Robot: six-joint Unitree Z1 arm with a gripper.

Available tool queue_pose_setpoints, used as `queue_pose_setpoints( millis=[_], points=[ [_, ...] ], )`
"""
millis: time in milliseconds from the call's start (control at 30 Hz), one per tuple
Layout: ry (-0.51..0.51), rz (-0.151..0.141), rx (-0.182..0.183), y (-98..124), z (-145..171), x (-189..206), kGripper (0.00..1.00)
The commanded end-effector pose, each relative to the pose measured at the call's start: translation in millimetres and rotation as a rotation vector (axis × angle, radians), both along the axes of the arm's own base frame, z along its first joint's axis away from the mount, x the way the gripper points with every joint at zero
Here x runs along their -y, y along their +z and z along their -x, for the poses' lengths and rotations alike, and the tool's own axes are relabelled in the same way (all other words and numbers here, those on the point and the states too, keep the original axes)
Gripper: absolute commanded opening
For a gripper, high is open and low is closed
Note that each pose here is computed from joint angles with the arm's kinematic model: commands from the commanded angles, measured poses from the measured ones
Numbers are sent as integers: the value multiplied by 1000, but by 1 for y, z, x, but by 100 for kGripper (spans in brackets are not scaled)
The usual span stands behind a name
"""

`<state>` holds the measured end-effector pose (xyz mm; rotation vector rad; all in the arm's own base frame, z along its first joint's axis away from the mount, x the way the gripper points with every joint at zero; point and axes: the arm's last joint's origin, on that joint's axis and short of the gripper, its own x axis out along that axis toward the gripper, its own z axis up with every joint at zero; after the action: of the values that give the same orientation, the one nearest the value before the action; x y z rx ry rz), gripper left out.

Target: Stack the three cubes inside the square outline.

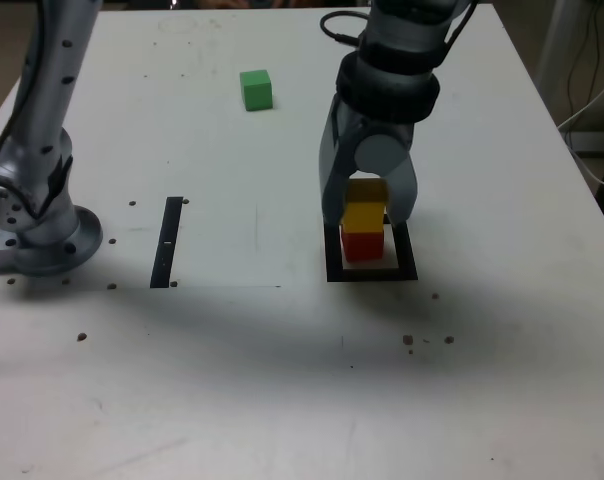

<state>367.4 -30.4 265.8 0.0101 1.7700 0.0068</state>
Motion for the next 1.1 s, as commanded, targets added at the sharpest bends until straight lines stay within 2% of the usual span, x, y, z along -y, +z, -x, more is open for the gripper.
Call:
queue_pose_setpoints(
  millis=[0, 567, 767, 1067],
  points=[
    [2, 0, 8, 0, 2, 0, 24],
    [2, -6, 11, -9, -4, -8, 34],
    [7, -9, 12, -9, -6, -13, 34],
    [-2, 2, -9, -15, -7, -13, 40]
  ],
)
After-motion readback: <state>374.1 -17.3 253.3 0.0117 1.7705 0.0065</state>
